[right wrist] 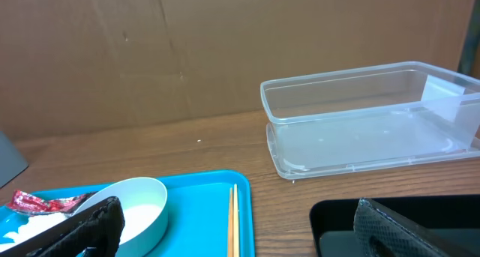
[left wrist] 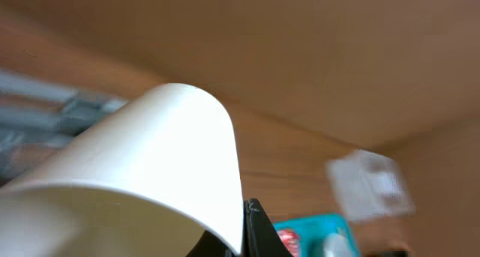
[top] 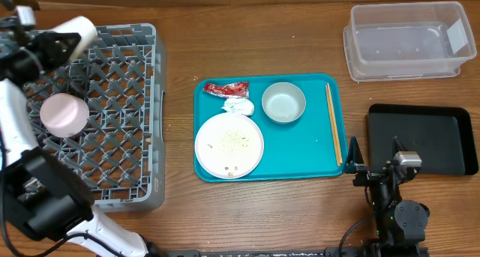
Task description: Sort waste into correct bins and load items into the dishwasher
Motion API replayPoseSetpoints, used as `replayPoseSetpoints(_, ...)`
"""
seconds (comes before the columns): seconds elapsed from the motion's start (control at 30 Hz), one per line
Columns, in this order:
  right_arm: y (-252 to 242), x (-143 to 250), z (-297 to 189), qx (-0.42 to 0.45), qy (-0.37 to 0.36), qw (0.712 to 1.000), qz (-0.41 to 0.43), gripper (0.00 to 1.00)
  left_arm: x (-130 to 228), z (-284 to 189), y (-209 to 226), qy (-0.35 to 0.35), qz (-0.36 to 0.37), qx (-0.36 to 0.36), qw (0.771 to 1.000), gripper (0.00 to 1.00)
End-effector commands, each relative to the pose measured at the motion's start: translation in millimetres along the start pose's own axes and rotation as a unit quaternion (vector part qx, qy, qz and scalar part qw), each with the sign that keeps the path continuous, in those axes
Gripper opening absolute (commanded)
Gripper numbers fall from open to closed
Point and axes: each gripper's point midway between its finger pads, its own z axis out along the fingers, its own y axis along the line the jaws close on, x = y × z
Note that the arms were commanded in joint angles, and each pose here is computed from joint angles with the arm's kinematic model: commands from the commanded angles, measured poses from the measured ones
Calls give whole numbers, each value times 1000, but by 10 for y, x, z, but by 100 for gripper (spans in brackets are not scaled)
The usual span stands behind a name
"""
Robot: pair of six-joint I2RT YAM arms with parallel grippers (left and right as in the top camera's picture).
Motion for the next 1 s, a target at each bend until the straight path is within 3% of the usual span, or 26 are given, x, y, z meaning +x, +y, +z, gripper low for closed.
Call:
replayPoseSetpoints(0.0,-6,15,2,0,-2,1000,2,100,14,-261,-365,-10,45,203,978,4)
replayPoseSetpoints(0.17,-6,15,2,0,-2,1000,2,100,162,-223,155,-7,-37,223,974,4)
replayPoseSetpoints(0.4,-6,15,2,0,-2,1000,2,100,378,-3,630,5,-93,222,971,4)
replayPoseSetpoints(0.97,-6,15,2,0,-2,1000,2,100,288,218,681,1,-22,216,976,4)
